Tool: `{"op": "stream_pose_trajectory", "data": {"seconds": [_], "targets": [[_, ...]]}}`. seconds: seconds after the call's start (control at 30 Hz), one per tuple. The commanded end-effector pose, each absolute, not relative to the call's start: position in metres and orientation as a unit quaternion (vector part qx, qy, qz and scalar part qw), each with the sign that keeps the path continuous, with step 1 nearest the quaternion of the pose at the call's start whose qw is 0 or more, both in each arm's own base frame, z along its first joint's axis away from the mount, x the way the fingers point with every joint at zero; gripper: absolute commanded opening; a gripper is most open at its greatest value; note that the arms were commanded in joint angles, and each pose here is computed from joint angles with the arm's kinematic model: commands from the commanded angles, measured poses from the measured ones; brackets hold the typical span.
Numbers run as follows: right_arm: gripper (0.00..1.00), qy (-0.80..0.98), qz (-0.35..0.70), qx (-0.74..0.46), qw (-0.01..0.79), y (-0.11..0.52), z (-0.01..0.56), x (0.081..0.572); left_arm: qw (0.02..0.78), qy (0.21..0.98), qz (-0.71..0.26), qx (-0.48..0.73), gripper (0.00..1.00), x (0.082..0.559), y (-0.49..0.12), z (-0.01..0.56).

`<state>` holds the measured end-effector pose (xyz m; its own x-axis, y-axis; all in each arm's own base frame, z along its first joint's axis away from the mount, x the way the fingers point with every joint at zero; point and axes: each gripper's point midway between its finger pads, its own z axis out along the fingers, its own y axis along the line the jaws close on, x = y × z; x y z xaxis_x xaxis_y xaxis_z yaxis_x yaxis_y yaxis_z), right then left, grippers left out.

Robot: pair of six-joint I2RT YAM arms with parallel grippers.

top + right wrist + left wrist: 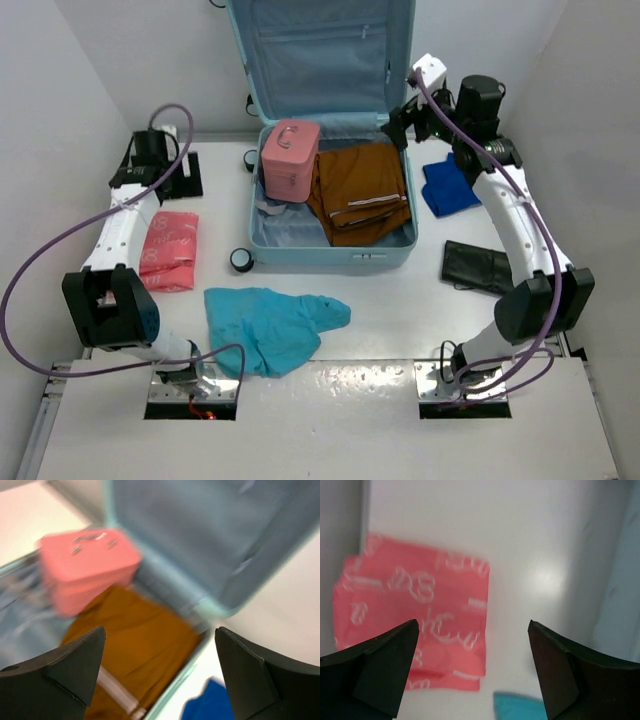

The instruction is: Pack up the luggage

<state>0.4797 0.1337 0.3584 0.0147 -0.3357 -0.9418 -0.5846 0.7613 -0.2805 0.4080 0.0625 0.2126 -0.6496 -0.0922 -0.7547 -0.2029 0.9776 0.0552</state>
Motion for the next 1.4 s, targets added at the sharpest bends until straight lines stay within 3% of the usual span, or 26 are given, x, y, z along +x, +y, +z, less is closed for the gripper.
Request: {"op": "stream_pose_trajectory", "data": {"seconds": [0.0, 0.43, 0.77, 0.87, 1.0, 1.07, 1.17, 1.2, 1.3, 1.37], "targets": [[0.90, 0.788, 0.167, -0.321, 0.498, 0.140, 0.265, 0.441, 0.287, 0.955, 0.068, -0.032, 0.96, 0.355, 0.057, 0.151], [0.90, 0.823, 0.155, -0.306, 0.453, 0.126, 0.238, 0.409, 0.199, 0.963, 0.172, -0.056, 1.00, 0.330, 0.064, 0.068], [0.90, 0.826, 0.145, -0.305, 0.452, 0.120, 0.237, 0.406, 0.147, 0.969, 0.183, -0.079, 0.90, 0.327, 0.083, 0.029], [0.90, 0.825, 0.140, -0.310, 0.452, 0.119, 0.238, 0.404, 0.137, 0.975, 0.151, -0.087, 0.77, 0.328, 0.081, 0.019], [0.90, 0.824, 0.127, -0.312, 0.456, 0.115, 0.240, 0.403, 0.122, 0.978, 0.134, -0.105, 0.51, 0.324, 0.086, 0.005], [0.90, 0.823, 0.122, -0.313, 0.457, 0.112, 0.241, 0.404, 0.110, 0.980, 0.128, -0.108, 0.45, 0.319, 0.087, -0.003], [0.90, 0.823, 0.119, -0.315, 0.458, 0.111, 0.243, 0.403, 0.097, 0.985, 0.107, -0.099, 0.26, 0.315, 0.082, -0.014], [0.90, 0.823, 0.119, -0.314, 0.458, 0.111, 0.243, 0.403, 0.098, 0.986, 0.091, -0.097, 0.11, 0.316, 0.077, -0.015], [0.90, 0.821, 0.119, -0.316, 0.460, 0.111, 0.246, 0.402, 0.142, 0.985, 0.041, -0.088, 0.00, 0.329, 0.060, 0.004], [0.90, 0.820, 0.119, -0.316, 0.462, 0.111, 0.249, 0.400, 0.258, 0.962, 0.027, -0.089, 0.00, 0.356, 0.057, 0.062]]}}
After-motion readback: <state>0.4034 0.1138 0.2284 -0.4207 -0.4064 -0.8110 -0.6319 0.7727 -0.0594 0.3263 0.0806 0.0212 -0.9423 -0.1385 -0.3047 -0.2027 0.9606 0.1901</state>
